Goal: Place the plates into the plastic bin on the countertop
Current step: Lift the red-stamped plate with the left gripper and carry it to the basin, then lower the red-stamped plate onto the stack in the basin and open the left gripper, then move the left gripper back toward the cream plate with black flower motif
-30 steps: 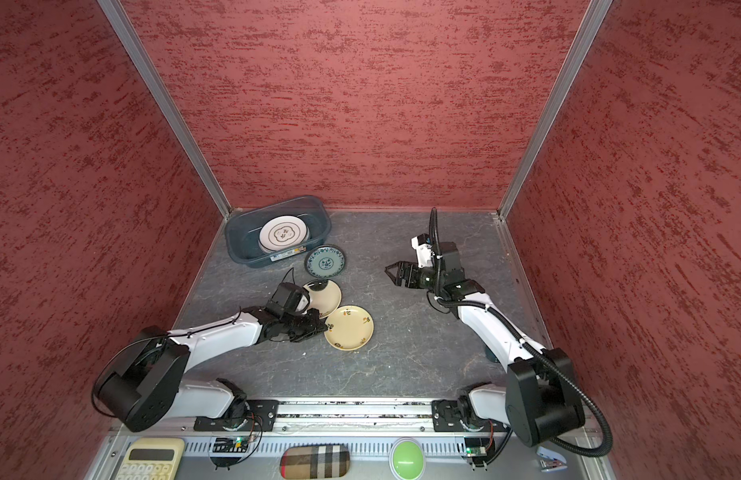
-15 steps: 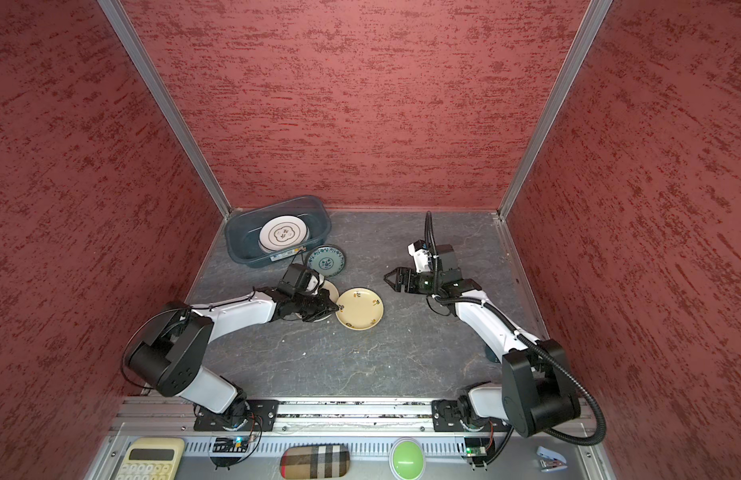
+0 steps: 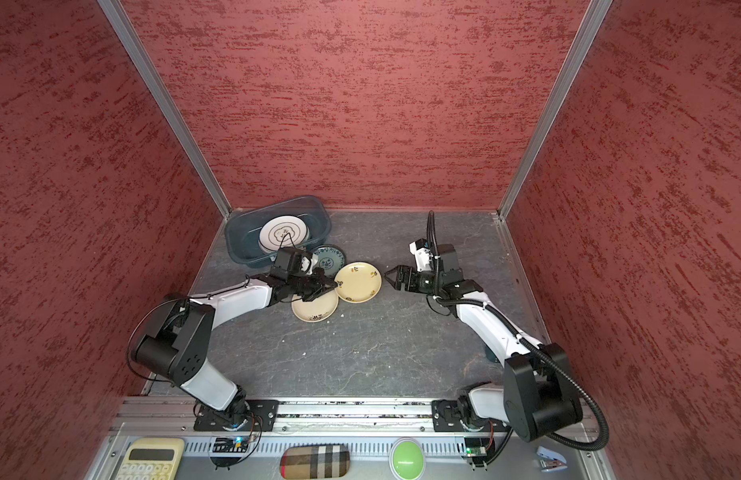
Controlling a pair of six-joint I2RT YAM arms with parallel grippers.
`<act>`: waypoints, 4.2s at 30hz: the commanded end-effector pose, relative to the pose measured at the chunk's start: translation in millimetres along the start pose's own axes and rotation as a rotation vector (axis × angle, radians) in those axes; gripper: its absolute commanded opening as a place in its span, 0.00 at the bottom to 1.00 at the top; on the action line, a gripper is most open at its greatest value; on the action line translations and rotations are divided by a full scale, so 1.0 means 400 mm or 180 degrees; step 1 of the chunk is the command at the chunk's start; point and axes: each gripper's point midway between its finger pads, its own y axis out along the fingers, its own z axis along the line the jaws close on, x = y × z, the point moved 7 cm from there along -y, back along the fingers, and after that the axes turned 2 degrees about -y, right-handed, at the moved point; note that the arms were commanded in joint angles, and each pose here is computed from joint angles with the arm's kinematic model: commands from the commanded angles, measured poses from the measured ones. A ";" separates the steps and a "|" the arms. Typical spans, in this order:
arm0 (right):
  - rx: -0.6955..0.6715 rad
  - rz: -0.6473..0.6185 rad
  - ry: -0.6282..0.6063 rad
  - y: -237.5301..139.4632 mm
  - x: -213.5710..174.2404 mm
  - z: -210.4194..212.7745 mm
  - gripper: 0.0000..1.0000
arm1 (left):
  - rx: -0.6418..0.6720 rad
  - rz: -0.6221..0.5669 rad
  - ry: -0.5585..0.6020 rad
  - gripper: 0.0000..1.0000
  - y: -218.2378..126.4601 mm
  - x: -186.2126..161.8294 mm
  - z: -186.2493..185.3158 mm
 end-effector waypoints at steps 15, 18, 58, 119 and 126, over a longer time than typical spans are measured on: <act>0.0370 -0.0106 0.0015 -0.007 -0.008 0.028 0.93 | -0.0099 -0.1236 0.0231 0.00 -0.220 0.256 -0.085; 0.0362 -0.0139 -0.0008 -0.011 -0.007 0.028 0.93 | 0.0174 -0.1466 0.0273 0.00 -0.262 0.299 -0.074; 0.0107 -0.0136 -0.0015 -0.025 -0.057 -0.004 0.93 | 0.1925 -0.1627 0.0112 0.00 -0.289 0.649 0.159; 0.0528 -0.0084 0.0541 0.037 -0.005 0.008 0.93 | 0.0594 -0.1473 0.0438 0.99 -0.332 -0.003 0.093; 0.0544 -0.0113 0.0648 0.049 0.009 0.014 0.93 | 0.0452 -0.1232 0.0303 0.99 -0.291 -0.052 0.144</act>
